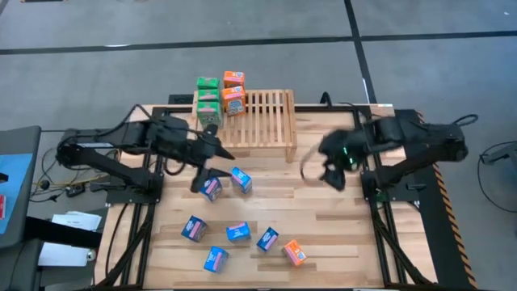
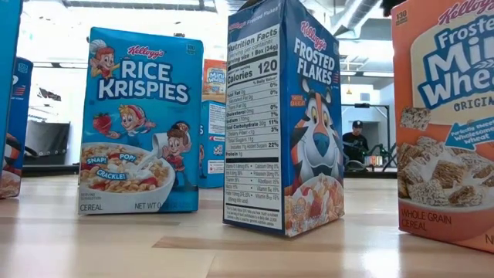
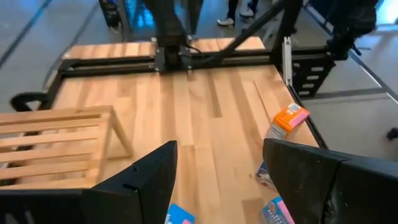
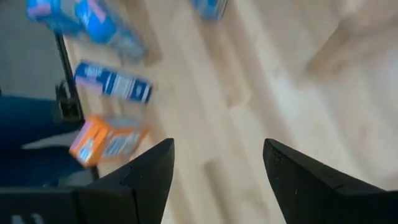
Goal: Stack cereal on shelf
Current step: Put the orange cereal box on the shelf aligned with the other cereal boxes
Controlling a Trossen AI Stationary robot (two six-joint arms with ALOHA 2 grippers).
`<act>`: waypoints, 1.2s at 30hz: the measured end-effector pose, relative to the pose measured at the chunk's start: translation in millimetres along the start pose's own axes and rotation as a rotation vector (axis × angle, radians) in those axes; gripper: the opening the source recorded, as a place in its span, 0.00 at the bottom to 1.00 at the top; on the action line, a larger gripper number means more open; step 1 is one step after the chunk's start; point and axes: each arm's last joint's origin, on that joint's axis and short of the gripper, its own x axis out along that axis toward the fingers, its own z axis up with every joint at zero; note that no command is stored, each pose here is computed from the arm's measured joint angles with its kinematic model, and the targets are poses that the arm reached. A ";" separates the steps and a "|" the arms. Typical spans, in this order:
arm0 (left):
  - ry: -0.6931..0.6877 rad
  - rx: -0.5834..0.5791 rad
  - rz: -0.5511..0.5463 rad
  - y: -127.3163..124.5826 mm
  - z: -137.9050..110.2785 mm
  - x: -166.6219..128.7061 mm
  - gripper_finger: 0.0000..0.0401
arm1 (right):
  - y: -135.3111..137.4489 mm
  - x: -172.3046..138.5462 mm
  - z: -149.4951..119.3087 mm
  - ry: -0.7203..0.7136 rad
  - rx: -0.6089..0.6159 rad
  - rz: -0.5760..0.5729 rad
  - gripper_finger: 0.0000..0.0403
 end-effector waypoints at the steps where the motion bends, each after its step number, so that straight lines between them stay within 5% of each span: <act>1: 0.006 0.001 -0.013 -1.8 1.3 5.1 0.57 | 7.6 1.1 -6.1 0.023 0.018 0.000 0.67; 10: -0.041 0.125 -0.145 -5.4 15.7 17.6 0.57 | 76.7 9.9 -62.7 0.053 0.293 -0.032 0.67; 16: -0.066 0.130 -0.219 -7.5 17.5 7.5 0.57 | 114.8 44.6 -87.1 0.134 0.356 -0.094 0.67; 22: -0.043 0.092 -0.271 -10.1 15.4 2.7 0.57 | 146.1 91.0 -83.3 0.163 0.325 -0.024 0.67; 28: -0.022 0.104 -0.312 -11.0 12.9 2.5 0.57 | 151.3 130.6 -77.5 0.189 0.336 -0.088 0.67; 36: 0.019 0.115 -0.347 -13.9 8.6 2.4 0.57 | 166.5 179.3 -68.9 0.322 0.335 0.046 0.67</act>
